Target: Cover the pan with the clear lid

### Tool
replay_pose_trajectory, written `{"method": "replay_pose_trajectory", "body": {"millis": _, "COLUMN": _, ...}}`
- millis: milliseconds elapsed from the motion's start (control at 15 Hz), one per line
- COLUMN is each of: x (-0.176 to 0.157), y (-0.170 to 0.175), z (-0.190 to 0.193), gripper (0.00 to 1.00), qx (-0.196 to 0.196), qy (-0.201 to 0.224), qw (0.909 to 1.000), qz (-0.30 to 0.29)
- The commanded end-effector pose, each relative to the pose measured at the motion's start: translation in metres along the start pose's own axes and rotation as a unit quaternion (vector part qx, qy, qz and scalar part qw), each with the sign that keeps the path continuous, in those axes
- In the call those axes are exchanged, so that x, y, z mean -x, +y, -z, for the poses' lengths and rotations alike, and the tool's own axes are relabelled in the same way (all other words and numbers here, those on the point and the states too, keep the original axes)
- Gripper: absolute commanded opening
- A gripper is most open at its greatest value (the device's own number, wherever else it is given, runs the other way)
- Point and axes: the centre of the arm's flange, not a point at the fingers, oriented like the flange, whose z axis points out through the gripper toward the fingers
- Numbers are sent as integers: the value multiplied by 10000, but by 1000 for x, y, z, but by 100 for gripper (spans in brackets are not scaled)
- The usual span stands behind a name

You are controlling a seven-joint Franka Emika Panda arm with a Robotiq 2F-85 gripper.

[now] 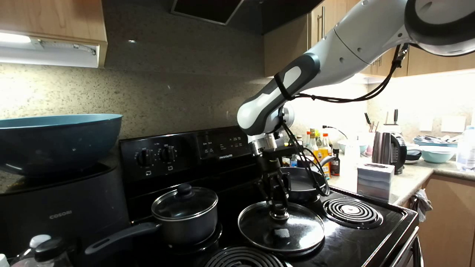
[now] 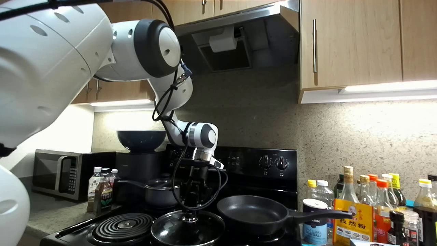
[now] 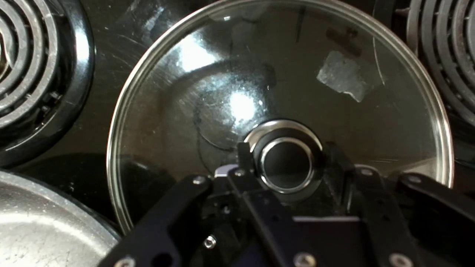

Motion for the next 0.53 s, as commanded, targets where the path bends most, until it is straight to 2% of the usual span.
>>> {"method": "replay_pose_trajectory", "body": {"millis": 0, "x": 6, "y": 0, "z": 0, "gripper": 75, "qx": -37, "qy": -80, "qw": 9999, "qz": 64}}
{"method": "replay_pose_trajectory", "body": {"millis": 267, "x": 5, "y": -2, "z": -2, "gripper": 98, "qx": -24, "qy": -99, "qw": 9999, "qz": 59}}
{"method": "replay_pose_trajectory", "body": {"millis": 467, "x": 4, "y": -2, "z": -4, "gripper": 100, "qx": -25, "qy": -117, "qw": 9999, "qz": 63}}
